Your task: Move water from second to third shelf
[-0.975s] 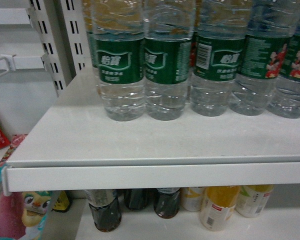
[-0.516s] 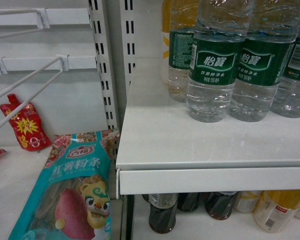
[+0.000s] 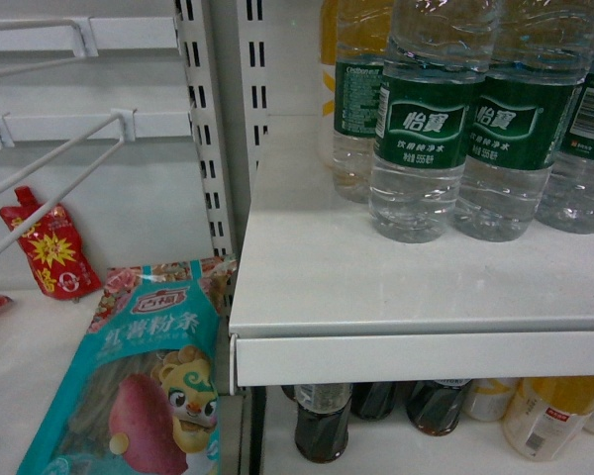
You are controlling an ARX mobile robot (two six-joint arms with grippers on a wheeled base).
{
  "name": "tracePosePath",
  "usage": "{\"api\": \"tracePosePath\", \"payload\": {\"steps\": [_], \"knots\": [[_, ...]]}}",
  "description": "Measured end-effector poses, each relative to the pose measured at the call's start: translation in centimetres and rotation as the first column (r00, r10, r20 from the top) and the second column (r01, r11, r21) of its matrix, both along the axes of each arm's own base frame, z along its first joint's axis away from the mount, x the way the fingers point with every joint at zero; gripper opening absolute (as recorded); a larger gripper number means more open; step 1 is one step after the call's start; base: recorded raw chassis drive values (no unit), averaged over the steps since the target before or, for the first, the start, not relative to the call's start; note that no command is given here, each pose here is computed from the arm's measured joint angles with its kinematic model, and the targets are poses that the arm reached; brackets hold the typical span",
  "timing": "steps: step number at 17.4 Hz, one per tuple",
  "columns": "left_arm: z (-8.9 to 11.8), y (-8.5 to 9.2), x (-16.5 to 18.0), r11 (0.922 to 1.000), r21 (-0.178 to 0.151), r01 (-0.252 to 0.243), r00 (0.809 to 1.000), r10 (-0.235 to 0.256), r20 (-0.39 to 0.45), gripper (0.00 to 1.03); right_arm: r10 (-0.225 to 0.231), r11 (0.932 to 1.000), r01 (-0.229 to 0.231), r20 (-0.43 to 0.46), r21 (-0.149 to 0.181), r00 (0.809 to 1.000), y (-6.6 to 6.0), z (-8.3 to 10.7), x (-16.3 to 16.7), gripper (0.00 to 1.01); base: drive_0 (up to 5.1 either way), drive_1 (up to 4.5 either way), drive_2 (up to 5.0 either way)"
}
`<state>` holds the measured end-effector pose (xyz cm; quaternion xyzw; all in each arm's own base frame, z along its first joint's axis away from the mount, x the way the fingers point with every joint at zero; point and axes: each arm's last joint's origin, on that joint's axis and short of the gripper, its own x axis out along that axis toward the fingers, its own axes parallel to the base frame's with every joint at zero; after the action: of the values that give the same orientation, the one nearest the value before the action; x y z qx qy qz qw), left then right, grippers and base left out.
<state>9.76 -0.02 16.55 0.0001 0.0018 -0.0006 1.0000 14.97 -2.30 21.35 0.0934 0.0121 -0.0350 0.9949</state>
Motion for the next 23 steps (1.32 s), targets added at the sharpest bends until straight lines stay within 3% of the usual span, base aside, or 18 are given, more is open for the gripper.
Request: {"api": "tracePosePath", "payload": {"steps": [5,9,12,14,17,23], "knots": [[0.0,0.0,0.0,1.0,0.0,0.0,1.0,0.0,0.0,0.98,0.001,1.0,-0.001,0.0,0.0,1.0,0.0,0.0,0.0,0.41,-4.9,2.55,2.6],[0.0,0.0,0.0,1.0,0.0,0.0,1.0,0.0,0.001,0.98,0.096,0.9952,-0.097,0.087,0.012,0.992,0.6,1.6,0.5,0.41,-4.9,2.55,2.6],[0.0,0.0,0.0,1.0,0.0,0.0,1.0,0.0,0.001,0.98,0.185,0.9825,-0.186,0.06,0.005,0.981,2.2,3.8,1.8,0.41,-4.9,2.55,2.6],[0.0,0.0,0.0,1.0,0.0,0.0,1.0,0.0,0.001,0.98,0.216,0.9762,-0.216,0.031,-0.024,0.976,3.1,4.3,2.9,0.41,-4.9,2.55,2.6],[0.0,0.0,0.0,1.0,0.0,0.0,1.0,0.0,0.0,0.98,0.216,0.9744,-0.218,-0.053,-0.053,0.975,3.4,3.1,4.5,0.41,-4.9,2.55,2.6],[0.0,0.0,0.0,1.0,0.0,0.0,1.0,0.0,0.001,0.98,0.212,0.9744,-0.22,-0.137,-0.046,0.968,3.3,1.3,6.1,0.41,-4.9,2.55,2.6]]}}
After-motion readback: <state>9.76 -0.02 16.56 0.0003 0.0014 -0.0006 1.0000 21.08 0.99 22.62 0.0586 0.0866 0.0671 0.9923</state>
